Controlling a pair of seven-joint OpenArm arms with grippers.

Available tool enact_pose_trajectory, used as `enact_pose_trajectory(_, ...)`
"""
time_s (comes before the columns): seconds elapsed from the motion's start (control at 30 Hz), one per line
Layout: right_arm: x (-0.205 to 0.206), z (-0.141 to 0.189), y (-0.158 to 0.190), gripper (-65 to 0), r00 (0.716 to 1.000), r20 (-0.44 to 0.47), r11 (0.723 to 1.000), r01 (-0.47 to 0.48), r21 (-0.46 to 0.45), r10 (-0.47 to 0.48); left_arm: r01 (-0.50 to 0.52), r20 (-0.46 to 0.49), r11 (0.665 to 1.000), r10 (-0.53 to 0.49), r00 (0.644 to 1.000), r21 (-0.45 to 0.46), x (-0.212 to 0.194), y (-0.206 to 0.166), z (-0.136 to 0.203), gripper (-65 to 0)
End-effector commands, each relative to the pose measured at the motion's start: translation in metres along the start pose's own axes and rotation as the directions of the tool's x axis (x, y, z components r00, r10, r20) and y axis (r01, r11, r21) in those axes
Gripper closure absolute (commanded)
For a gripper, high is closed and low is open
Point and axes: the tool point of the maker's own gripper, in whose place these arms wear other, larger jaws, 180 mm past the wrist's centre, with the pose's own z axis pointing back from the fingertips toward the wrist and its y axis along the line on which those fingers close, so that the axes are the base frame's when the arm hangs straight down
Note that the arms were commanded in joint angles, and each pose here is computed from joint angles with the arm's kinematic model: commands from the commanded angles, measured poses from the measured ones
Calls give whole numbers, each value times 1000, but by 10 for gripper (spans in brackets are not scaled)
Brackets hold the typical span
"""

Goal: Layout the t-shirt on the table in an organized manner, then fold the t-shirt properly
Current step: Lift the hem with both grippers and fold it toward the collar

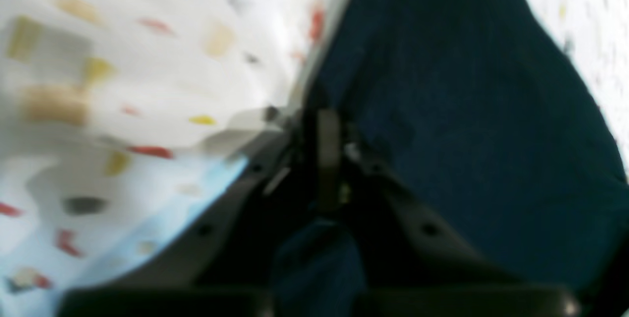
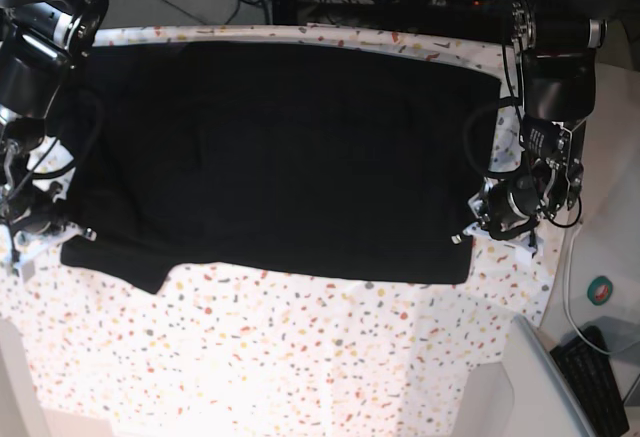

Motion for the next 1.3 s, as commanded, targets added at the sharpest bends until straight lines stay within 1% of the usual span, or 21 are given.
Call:
enact_pose_trajectory(0.0, 26, 7, -3, 0, 998, 66, 1000, -7, -3, 8, 26, 1, 999, -26, 1000, 22, 11, 5, 7, 0)
enact_pose_trajectory(0.13, 24, 7, -3, 0, 998, 63, 1000, -7, -3, 7, 81, 61, 996, -82, 995, 22, 28, 9, 26, 0)
enact_pose_trajectory(0.2, 24, 6, -3, 0, 998, 62, 1000, -6, -3, 6, 117, 53, 993, -118, 992, 23, 21, 11, 36, 0)
enact_pose_trajectory(0.23, 24, 6, -3, 0, 998, 62, 1000, -7, -2, 7, 115, 47, 993, -116, 992, 27, 17, 13, 42, 0)
enact_pose_trajectory(0.27, 24, 6, -3, 0, 998, 62, 1000, -7, -2, 7, 85, 38, 996, -87, 995, 40, 10, 21, 48, 0)
enact_pose_trajectory(0.37, 24, 6, -3, 0, 998, 62, 1000, -7, -2, 7, -53, 48, 995, 49, 998, 88, -9, 49, 63, 0)
enact_pose_trajectory(0.43, 24, 6, -3, 0, 998, 63, 1000, -7, -2, 7, -102, 60, 989, 96, 994, 106, -19, 62, 71, 0)
enact_pose_trajectory(0.5, 24, 6, -3, 0, 998, 63, 1000, -7, -2, 7, -107, 52, 988, 102, 993, 111, -29, 66, 75, 0)
enact_pose_trajectory(0.7, 24, 6, -2, 0, 998, 63, 1000, -7, 0, 7, -98, -46, 989, 103, 994, 107, -48, 63, 80, 0)
enact_pose_trajectory(0.8, 24, 6, -2, 0, 998, 63, 1000, -7, 0, 7, -99, -55, 989, 105, 993, 106, -50, 62, 80, 0)
enact_pose_trajectory(0.83, 24, 6, -2, 0, 998, 63, 1000, -7, 0, 7, -100, -54, 989, 106, 993, 107, -50, 62, 80, -20)
enact_pose_trajectory(0.9, 24, 6, -2, 0, 998, 63, 1000, -7, 0, 7, -104, -55, 988, 110, 992, 110, -51, 65, 81, -209)
enact_pose_trajectory(0.97, 24, 6, -2, 0, 998, 63, 1000, -7, 0, 7, -133, -12, 985, 135, 991, 110, -41, 70, 89, -354)
enact_pose_trajectory(1.0, 24, 6, -2, 0, 998, 63, 1000, -7, 0, 7, -151, 15, 984, 150, 989, 97, -35, 68, 93, -408)
enact_pose_trajectory(1.07, 24, 6, -3, 0, 998, 63, 1000, -7, -2, 7, -155, 86, 985, 149, 985, 71, -15, 62, 106, -471)
enact_pose_trajectory(1.1, 24, 6, -3, 0, 998, 63, 1000, -7, -2, 7, -148, 117, 987, 140, 983, 64, -7, 59, 113, -485)
enact_pose_trajectory(1.17, 24, 6, -3, 0, 998, 63, 1000, -7, -2, 7, -128, 153, 991, 119, 981, 50, 6, 51, 120, -490)
enact_pose_trajectory(1.27, 24, 6, -3, 0, 998, 63, 1000, -7, -2, 7, -138, 177, 990, 132, 975, 23, 25, 41, 117, -489)
